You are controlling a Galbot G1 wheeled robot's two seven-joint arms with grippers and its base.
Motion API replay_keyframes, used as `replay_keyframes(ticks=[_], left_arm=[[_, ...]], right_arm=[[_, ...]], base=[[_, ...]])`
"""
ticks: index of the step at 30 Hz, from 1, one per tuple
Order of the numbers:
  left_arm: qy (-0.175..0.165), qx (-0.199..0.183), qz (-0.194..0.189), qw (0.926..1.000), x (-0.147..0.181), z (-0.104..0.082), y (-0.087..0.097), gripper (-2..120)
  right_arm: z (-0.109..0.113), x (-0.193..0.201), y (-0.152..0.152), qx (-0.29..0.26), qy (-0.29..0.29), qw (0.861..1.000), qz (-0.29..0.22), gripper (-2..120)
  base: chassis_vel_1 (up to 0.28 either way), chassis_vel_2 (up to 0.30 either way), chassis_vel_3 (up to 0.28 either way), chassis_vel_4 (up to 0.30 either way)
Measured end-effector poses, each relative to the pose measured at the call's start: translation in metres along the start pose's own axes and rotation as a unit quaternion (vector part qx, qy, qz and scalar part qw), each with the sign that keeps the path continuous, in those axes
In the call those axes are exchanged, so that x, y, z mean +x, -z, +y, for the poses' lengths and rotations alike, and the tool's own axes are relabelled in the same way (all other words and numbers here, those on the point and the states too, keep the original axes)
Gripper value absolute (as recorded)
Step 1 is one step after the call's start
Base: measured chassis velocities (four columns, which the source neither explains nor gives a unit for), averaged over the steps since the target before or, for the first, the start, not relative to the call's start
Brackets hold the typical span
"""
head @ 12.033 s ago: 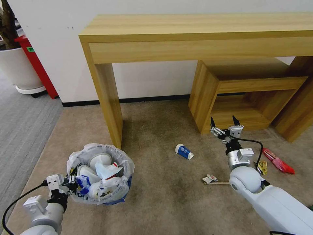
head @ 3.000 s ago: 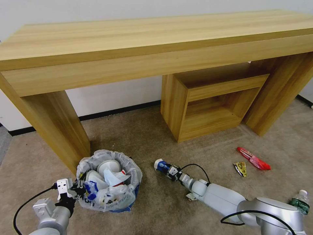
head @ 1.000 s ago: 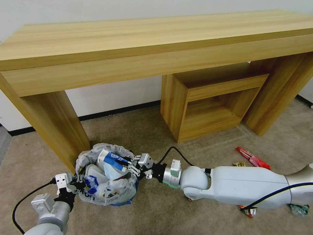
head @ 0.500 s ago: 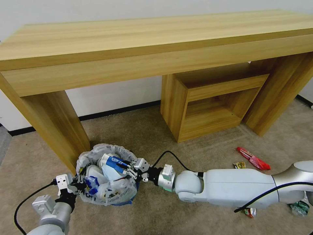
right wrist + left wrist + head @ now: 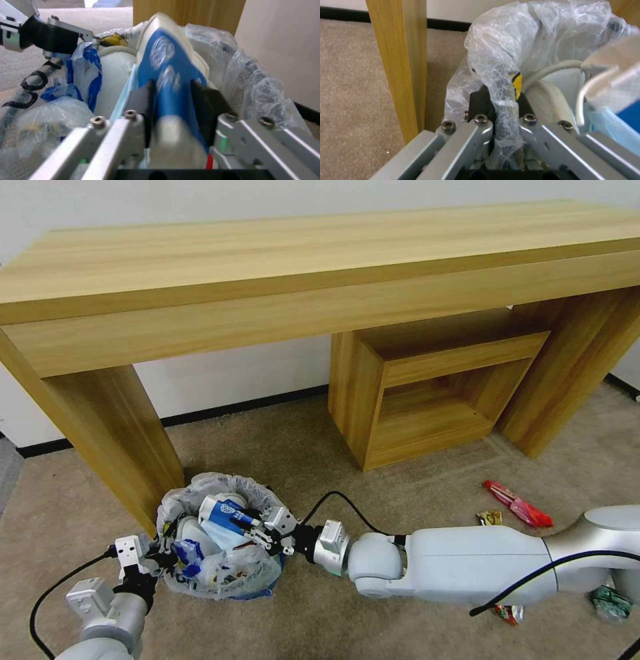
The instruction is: Pick up the trash bin and place the garbage on the floor into it.
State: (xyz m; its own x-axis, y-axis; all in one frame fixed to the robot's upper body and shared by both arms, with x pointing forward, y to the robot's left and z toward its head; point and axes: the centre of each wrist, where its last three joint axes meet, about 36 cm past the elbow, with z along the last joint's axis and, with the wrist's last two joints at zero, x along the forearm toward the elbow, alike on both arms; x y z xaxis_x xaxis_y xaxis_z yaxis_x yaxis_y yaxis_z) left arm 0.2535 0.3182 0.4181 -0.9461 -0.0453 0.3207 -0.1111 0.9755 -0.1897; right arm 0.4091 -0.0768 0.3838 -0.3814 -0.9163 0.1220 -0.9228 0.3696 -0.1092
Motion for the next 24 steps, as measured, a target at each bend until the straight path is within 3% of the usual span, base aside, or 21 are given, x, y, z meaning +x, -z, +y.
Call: replay_keyframes(ticks=[6,11,14,19,24], left_arm=[[0.002,-0.001,0.002,1.0,-0.001,0.002,-0.001,3],[0.004,0.0,0.005,1.0,-0.002,0.004,-0.003,3],[0.005,0.0,0.006,1.0,-0.004,0.004,-0.005,3],[0.006,-0.001,0.007,1.0,-0.004,0.005,-0.005,3],[0.009,-0.005,0.009,0.9999,-0.004,0.007,-0.005,3]], right_arm=[[-0.001,-0.002,0.005,-0.003,-0.004,1.0,-0.014,61],[-0.002,-0.004,0.011,-0.005,-0.009,1.0,-0.028,75],[-0.005,-0.009,0.03,-0.011,-0.026,0.997,-0.067,89],[-0.015,-0.013,0.052,-0.026,-0.059,0.993,-0.098,93],[-0.048,0.001,0.081,-0.047,-0.138,0.982,-0.12,95]], base=[[0.0,0.0,0.0,0.0],[0.0,0.0,0.0,0.0],[0.0,0.0,0.0,0.0],[0.0,0.0,0.0,0.0],[0.0,0.0,0.0,0.0]])
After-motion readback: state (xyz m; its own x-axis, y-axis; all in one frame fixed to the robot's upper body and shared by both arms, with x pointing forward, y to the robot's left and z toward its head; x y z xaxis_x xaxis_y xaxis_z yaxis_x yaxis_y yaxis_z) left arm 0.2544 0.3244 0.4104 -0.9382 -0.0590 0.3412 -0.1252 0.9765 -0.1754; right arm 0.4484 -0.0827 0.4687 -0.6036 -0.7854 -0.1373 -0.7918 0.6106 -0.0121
